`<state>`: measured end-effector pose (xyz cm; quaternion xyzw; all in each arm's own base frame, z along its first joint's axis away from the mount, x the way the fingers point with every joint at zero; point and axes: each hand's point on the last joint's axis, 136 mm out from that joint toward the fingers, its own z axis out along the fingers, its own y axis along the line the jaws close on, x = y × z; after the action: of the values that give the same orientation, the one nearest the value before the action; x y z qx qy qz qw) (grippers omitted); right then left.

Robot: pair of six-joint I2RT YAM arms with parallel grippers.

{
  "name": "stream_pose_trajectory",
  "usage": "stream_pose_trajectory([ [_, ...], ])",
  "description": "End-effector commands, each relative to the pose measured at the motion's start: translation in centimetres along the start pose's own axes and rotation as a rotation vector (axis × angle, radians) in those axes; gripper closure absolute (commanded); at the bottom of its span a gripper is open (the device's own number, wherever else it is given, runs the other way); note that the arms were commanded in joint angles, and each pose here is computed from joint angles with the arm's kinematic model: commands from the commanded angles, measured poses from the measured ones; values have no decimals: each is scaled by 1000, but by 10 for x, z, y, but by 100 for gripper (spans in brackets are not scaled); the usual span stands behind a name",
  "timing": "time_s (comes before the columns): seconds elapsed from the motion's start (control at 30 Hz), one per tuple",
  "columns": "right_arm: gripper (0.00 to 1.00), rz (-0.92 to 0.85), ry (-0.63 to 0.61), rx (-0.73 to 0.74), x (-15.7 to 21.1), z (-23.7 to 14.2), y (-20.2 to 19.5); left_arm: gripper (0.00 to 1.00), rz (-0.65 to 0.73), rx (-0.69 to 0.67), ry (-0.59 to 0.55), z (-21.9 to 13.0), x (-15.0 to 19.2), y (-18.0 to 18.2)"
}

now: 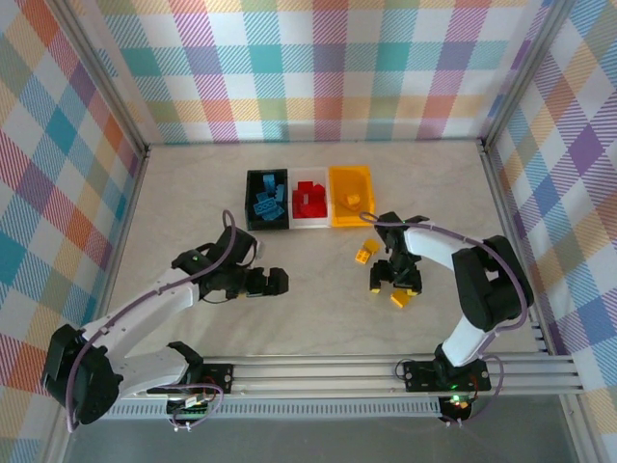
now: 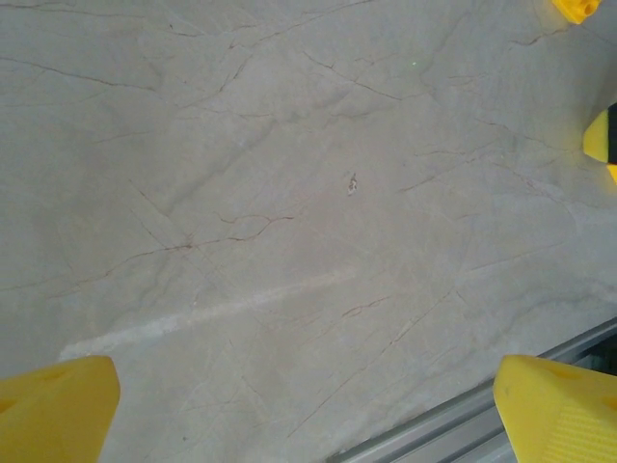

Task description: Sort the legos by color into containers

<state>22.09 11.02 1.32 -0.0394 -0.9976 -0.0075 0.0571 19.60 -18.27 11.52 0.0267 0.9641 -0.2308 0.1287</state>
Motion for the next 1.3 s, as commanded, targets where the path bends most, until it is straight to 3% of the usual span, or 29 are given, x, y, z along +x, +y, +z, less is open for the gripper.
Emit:
stream_pose_trajectory([
  [0.0, 21, -24, -3, -7, -3, 8, 0, 0, 8, -6, 0, -6, 7, 2],
  [0.7, 38, -7, -17, -73, 28, -2, 5, 0, -32, -6, 24, 9, 8, 4],
  [0.9, 51, 14, -7, -44, 31, 3, 1, 0, -34, -19, 28, 9, 10, 7],
  [1.27, 62, 11, -26, 3, 25, -4, -4, 0, -44, -21, 20, 10, 10, 9],
])
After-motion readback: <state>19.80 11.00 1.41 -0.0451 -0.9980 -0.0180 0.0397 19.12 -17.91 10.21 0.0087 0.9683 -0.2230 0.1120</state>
